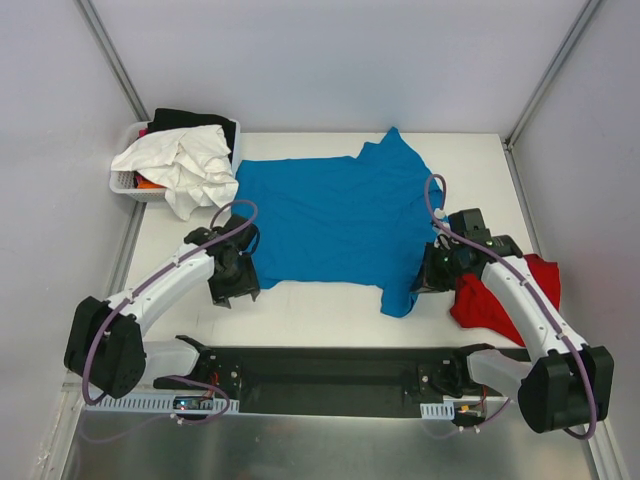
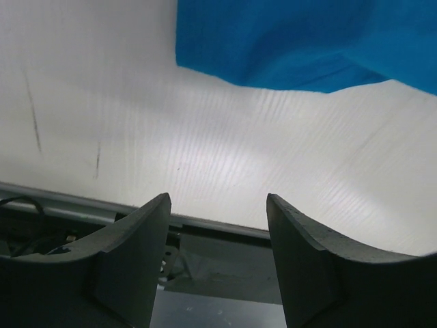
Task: Fold and stack the t-shirts
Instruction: Flatten the tshirt out
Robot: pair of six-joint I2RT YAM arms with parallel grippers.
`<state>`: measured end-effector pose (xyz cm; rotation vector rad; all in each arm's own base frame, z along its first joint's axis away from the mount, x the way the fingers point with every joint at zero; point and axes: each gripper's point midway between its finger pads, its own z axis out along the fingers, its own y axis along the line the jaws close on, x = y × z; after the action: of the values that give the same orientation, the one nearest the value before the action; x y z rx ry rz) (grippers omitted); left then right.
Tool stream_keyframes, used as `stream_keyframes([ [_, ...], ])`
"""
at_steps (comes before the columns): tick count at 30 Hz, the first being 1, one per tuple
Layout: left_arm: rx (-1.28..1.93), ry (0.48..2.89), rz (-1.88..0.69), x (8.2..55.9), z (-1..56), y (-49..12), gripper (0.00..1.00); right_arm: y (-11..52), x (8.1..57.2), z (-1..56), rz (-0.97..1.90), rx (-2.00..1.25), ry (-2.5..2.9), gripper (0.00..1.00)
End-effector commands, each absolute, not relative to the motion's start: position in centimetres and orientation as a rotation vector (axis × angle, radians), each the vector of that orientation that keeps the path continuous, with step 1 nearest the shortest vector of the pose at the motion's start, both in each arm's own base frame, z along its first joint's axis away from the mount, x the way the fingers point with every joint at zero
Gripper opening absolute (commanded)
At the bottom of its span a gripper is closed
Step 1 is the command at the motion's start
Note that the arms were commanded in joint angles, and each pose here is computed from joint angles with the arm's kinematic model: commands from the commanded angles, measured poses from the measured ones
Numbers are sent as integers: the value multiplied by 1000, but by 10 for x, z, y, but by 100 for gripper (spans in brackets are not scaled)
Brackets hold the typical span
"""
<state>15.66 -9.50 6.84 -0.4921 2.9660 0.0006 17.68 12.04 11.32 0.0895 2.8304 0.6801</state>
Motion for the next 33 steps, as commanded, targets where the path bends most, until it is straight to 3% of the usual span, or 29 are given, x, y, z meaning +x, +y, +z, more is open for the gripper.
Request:
stream_keyframes([
  [1, -513, 2846, -162, 186, 70, -106, 57, 118, 172, 119, 680, 70, 2815, 1],
  [11, -659, 2725, -89, 219, 68, -48, 57, 113, 168, 120, 651, 69, 2817, 1],
  [18, -654, 2695, -298, 239, 58, -72, 58, 115, 170, 120, 661, 77, 2814, 1],
  [21, -641, 2715, -391, 238, 56, -86, 58, 114, 170, 121, 657, 78, 2808, 1],
  [33, -658, 2799, -337, 204, 29, -85, 57, 115, 168, 119, 664, 98, 2806, 1],
])
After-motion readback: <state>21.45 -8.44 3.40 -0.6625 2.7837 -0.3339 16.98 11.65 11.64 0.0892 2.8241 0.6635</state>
